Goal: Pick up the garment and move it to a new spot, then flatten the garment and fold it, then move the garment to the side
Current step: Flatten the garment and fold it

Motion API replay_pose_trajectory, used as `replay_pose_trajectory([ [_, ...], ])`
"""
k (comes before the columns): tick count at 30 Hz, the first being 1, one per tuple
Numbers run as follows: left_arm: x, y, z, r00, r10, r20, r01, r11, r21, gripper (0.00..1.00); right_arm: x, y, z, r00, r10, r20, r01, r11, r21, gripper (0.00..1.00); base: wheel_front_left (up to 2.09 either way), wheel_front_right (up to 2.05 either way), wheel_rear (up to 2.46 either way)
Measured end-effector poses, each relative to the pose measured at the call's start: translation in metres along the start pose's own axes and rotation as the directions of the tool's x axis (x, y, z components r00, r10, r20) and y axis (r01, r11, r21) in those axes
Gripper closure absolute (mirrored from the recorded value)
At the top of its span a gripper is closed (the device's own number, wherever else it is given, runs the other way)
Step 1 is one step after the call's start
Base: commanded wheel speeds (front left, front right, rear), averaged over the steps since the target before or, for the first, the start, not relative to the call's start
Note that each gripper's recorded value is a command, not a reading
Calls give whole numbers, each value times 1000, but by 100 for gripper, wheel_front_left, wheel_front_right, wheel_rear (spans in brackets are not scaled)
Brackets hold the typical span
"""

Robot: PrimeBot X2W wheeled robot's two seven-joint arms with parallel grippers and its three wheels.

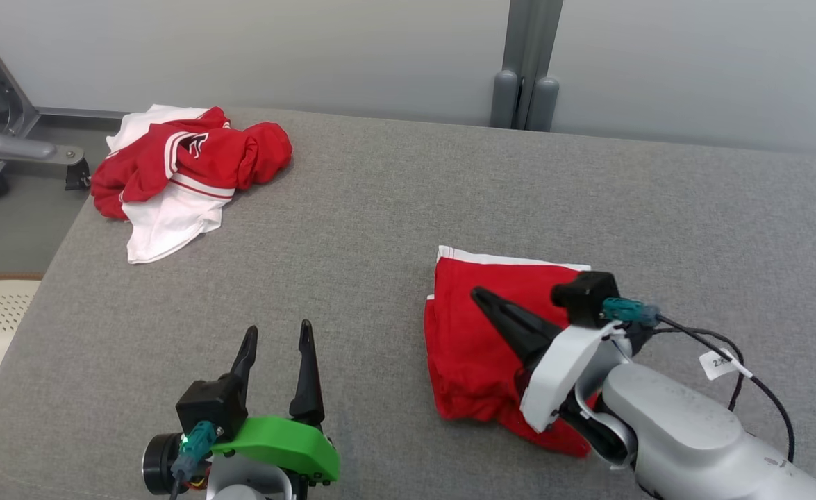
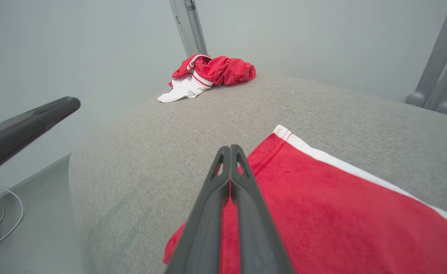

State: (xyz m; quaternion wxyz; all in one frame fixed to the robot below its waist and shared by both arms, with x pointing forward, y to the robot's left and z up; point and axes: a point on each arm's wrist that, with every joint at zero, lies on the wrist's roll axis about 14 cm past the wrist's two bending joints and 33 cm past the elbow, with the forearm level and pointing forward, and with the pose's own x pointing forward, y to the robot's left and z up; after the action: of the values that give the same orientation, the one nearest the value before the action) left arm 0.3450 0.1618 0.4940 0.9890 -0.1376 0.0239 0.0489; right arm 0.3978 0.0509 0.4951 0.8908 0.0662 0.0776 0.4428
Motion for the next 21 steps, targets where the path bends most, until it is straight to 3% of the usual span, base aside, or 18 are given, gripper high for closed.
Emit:
replay_pose_trajectory([
  [5, -1, -1, 3, 1000, -3, 8, 3, 1000, -5, 0, -13, -36, 22, 989, -124, 83, 124, 992, 1, 100, 0, 0, 0],
  [8, -1, -3, 5, 1000, -12, 17, 12, 1000, -10, 0, -27, -56, 29, 970, -209, 123, 209, 978, 21, 51, 0, 0, 0],
  [10, -1, -6, 6, 999, -26, 21, 27, 1000, -13, 0, -39, -70, 33, 950, -273, 150, 271, 962, 37, 0, 0, 0, 0],
  [14, 2, -13, 8, 998, -56, 27, 57, 998, -13, 0, -69, -96, 36, 895, -402, 193, 397, 915, 63, 0, 0, 0, 0],
  [21, 8, -26, 12, 994, -101, 50, 102, 995, -11, 0, -114, -105, 43, 810, -521, 271, 533, 846, 34, 0, 0, 0, 0],
])
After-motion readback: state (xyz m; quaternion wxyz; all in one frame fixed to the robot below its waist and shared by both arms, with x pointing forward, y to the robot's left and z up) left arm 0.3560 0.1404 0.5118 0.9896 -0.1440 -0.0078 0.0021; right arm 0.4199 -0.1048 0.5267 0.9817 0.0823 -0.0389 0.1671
